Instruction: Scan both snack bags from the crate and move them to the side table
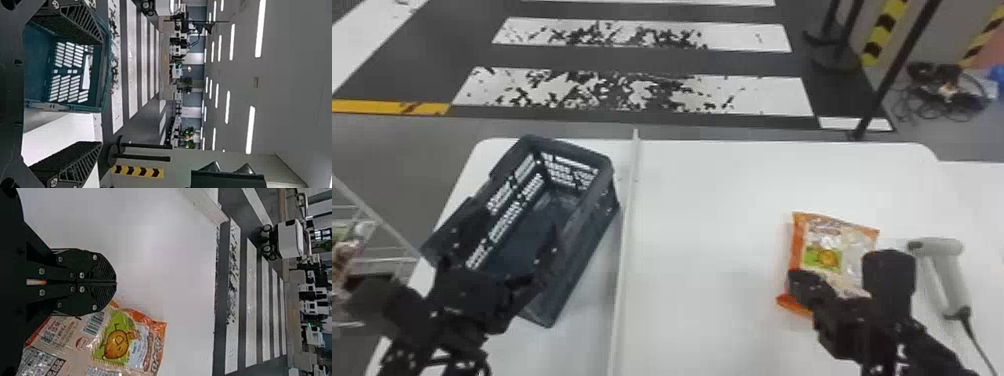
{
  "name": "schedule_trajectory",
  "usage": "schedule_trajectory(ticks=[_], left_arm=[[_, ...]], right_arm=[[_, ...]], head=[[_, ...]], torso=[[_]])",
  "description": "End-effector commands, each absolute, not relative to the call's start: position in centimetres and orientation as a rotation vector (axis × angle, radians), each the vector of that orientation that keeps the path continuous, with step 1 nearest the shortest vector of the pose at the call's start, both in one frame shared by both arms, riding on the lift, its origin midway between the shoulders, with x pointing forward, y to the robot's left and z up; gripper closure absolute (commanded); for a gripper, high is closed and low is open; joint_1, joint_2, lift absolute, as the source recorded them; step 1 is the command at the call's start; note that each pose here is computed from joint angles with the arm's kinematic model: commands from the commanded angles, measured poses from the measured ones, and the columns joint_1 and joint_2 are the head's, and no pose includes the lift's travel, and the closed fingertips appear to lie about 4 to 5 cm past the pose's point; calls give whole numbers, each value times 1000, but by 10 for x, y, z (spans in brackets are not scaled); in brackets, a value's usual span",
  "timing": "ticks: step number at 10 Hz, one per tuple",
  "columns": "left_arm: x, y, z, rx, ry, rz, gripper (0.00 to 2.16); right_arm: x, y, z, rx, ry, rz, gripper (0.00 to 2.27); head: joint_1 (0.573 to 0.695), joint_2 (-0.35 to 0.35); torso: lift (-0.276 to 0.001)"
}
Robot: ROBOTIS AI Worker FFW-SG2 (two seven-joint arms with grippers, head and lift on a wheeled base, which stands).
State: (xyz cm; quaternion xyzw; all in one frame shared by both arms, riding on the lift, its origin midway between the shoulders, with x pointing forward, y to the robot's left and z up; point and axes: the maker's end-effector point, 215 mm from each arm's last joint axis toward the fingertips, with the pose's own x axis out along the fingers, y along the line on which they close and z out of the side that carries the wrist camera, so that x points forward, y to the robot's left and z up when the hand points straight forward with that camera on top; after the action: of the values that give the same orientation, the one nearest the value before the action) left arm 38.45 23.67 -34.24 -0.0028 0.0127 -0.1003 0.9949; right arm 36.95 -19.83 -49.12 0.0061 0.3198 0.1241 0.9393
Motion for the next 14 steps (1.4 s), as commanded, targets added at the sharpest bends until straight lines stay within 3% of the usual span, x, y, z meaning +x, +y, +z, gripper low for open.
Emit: schedule_trajectory(ticks=[1, 5, 14], left_arm=[[385, 238, -345, -7, 29, -199, 87], [385, 237, -347, -7, 32, -202, 87], [385, 236, -348, -7, 32, -204, 87]], right_arm=[[361, -180, -503, 14, 676, 286, 2250], [357, -170, -523, -17, 714, 302, 2250], [349, -186, -530, -47, 736, 263, 2250]], head=[[695, 51], [695, 106], [695, 81]], torso=[[-75], [-75], [-75]])
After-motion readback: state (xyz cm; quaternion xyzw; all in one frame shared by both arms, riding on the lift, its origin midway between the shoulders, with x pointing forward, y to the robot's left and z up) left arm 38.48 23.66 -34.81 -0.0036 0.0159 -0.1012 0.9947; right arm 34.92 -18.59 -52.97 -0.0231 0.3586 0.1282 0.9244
